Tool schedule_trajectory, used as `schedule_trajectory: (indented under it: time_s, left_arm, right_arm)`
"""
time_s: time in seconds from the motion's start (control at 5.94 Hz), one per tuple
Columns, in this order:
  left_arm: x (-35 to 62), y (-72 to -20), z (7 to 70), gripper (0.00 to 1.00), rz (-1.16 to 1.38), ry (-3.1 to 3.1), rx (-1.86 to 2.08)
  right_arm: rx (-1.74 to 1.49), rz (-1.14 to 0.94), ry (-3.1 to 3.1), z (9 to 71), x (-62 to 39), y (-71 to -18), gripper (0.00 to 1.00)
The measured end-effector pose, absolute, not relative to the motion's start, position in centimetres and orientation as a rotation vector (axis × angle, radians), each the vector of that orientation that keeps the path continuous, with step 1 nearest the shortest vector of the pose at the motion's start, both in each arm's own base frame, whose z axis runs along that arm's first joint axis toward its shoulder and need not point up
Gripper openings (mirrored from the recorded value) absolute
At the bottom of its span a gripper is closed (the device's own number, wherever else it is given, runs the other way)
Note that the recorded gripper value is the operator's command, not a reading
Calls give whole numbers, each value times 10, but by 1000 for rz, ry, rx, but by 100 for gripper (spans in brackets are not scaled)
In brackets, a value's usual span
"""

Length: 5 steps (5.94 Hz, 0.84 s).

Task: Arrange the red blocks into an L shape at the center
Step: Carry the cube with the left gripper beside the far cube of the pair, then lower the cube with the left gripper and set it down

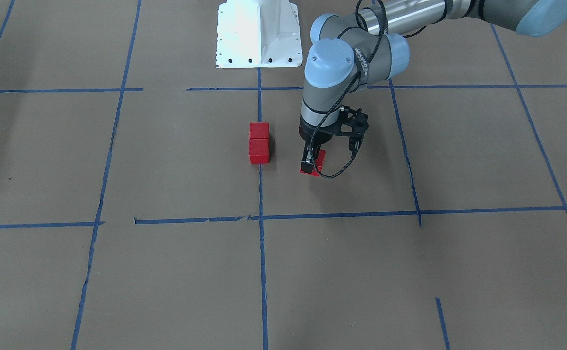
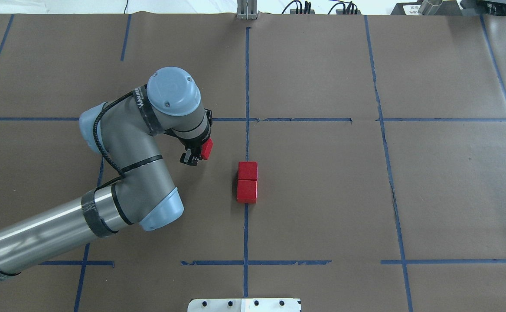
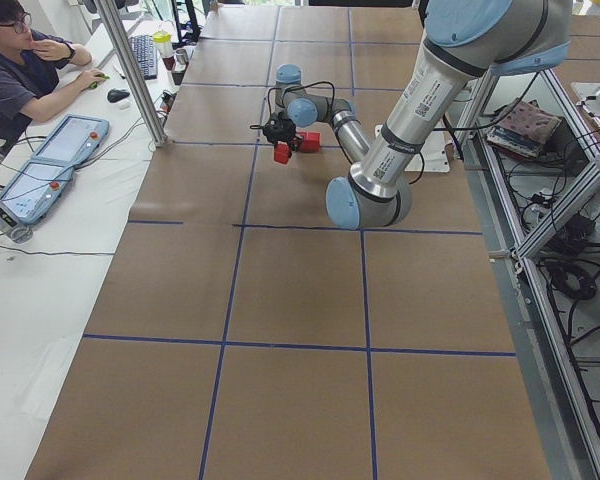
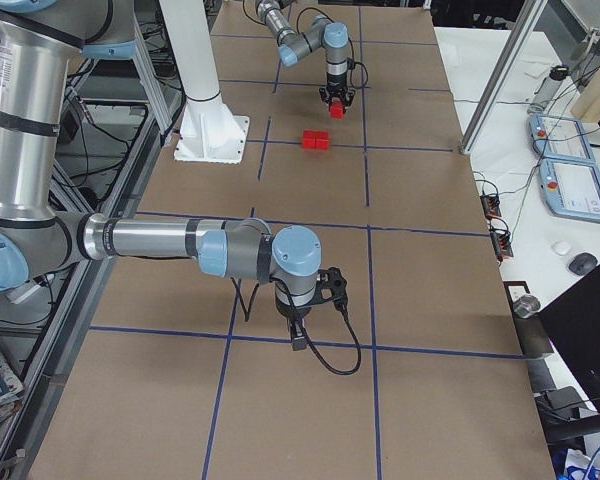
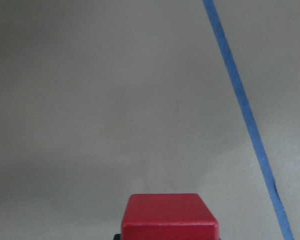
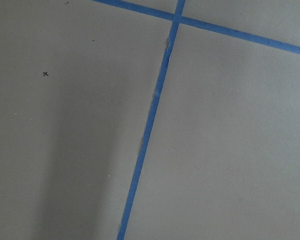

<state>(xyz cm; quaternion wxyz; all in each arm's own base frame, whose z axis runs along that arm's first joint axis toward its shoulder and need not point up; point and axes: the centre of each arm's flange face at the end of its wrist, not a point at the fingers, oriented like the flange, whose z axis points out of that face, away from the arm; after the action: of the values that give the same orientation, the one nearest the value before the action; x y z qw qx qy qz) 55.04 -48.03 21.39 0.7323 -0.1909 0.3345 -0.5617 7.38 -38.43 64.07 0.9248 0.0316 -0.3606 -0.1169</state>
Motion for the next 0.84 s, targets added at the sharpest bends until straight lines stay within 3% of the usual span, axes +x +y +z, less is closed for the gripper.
schedule_trajectory:
  time_s: [0.84]
  left_arm:
    - [611,-448,187,17,-1265,650,-472]
  right_arm:
    - [65,-239,-739,641,74,-384,100]
